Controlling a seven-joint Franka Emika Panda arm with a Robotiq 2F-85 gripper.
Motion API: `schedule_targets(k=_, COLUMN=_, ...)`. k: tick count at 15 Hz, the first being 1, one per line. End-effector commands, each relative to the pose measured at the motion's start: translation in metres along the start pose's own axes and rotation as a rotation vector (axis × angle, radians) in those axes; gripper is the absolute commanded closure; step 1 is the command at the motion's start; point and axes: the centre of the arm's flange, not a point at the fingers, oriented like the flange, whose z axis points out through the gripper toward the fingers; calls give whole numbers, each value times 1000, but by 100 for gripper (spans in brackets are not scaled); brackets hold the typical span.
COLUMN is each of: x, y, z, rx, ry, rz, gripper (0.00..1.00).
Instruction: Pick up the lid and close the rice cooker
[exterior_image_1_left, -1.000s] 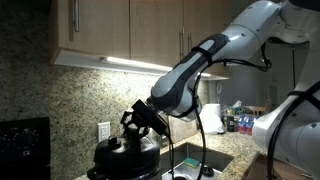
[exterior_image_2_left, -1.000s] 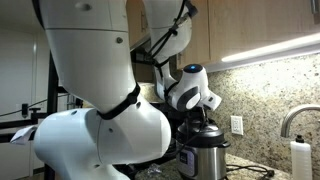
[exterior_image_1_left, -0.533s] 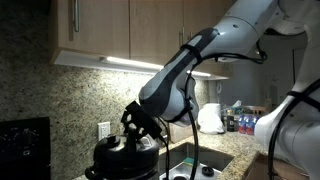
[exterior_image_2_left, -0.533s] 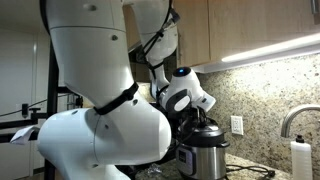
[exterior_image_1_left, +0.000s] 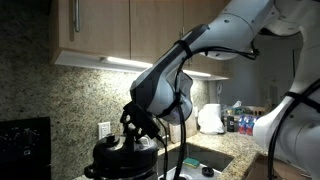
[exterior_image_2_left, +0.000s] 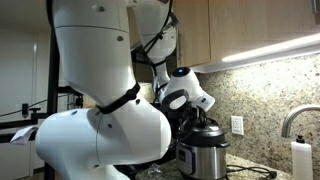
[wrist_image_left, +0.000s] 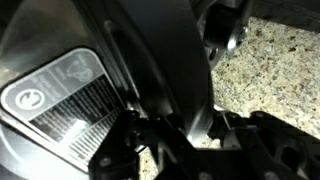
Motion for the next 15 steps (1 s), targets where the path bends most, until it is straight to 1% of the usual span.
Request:
schedule_targets(k=1, x=-34, y=-25, z=-20, rx=37, ry=89, rz=-108, gripper=98)
schedule_targets(k=3, x=-50, y=-23, z=-20, rx=108, ry=57, rz=-168, gripper=98)
schedule_targets(k=5, x=-43, y=-34, z=-22, rx=144, ry=5, rz=-216, gripper=99)
schedule_targets(k=7, x=-42, y=-42, z=-26, rx=151, ry=-14, rz=-242, gripper=99)
schedule_targets(k=8, x=-43, y=-42, z=-27, rx=147, ry=-13, rz=-241, gripper=99)
schedule_targets(k=11, x=-41, y=-26, z=-21, rx=79, ry=-27, rz=-214, gripper=99)
schedule_targets(k=14, x=-39, y=-17, z=-17, rx=40, ry=-12, rz=-175, gripper=99)
schedule_targets(k=15, x=-39, y=-17, z=-16, rx=14, ry=14, rz=-152, gripper=99)
